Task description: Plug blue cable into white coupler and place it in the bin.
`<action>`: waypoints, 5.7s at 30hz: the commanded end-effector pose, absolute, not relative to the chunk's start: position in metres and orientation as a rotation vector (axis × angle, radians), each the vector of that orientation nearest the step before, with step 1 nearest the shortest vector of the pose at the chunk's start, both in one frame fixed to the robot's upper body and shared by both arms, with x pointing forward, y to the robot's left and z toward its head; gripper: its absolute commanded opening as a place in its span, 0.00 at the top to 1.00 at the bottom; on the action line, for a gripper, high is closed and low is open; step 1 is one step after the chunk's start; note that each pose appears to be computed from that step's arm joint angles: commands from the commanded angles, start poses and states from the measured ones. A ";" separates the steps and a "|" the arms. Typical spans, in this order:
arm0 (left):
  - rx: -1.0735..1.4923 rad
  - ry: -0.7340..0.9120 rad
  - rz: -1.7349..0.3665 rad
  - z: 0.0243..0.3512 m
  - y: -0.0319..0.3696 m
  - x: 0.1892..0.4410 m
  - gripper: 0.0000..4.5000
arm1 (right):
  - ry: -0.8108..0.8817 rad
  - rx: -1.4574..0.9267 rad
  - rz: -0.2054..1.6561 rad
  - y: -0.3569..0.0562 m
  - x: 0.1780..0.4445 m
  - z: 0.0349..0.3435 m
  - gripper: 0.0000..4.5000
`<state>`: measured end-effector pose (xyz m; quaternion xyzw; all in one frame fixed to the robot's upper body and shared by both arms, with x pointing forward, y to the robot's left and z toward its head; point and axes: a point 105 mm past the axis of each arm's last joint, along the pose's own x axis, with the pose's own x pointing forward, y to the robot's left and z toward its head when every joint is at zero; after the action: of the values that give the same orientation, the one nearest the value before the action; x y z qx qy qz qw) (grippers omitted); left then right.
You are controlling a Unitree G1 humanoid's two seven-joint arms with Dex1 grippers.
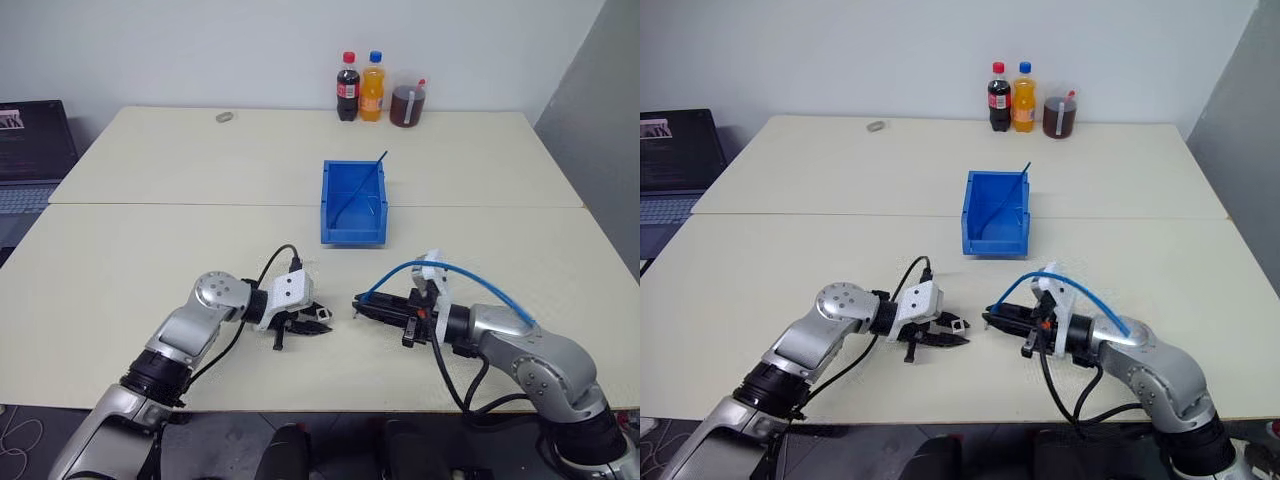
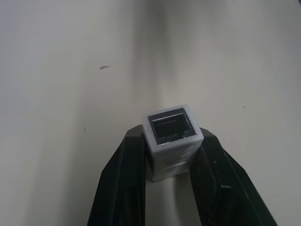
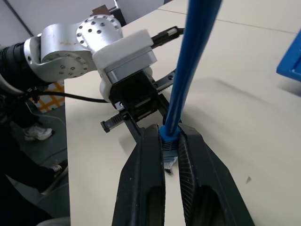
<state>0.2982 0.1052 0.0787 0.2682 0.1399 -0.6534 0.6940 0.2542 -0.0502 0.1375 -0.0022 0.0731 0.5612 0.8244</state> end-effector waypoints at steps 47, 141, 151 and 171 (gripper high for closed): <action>0.630 0.417 -1.567 0.050 0.115 0.279 0.79 | 0.037 -0.283 1.380 -0.010 0.281 0.113 0.98; 0.611 0.418 -1.569 0.047 0.110 0.273 0.79 | 0.362 -0.557 1.527 -0.013 0.271 0.051 0.98; 0.592 0.367 -1.477 0.049 0.112 0.282 0.79 | 0.284 -0.505 1.483 -0.016 0.275 0.072 0.98; 0.421 0.386 -1.383 0.080 0.138 0.273 0.40 | 0.056 -0.245 1.372 -0.009 0.285 0.147 0.98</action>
<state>0.2744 0.1339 0.0672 0.1949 0.1844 -0.6297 0.7290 0.2859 -0.0116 0.1260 -0.1204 0.0621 0.6315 0.7634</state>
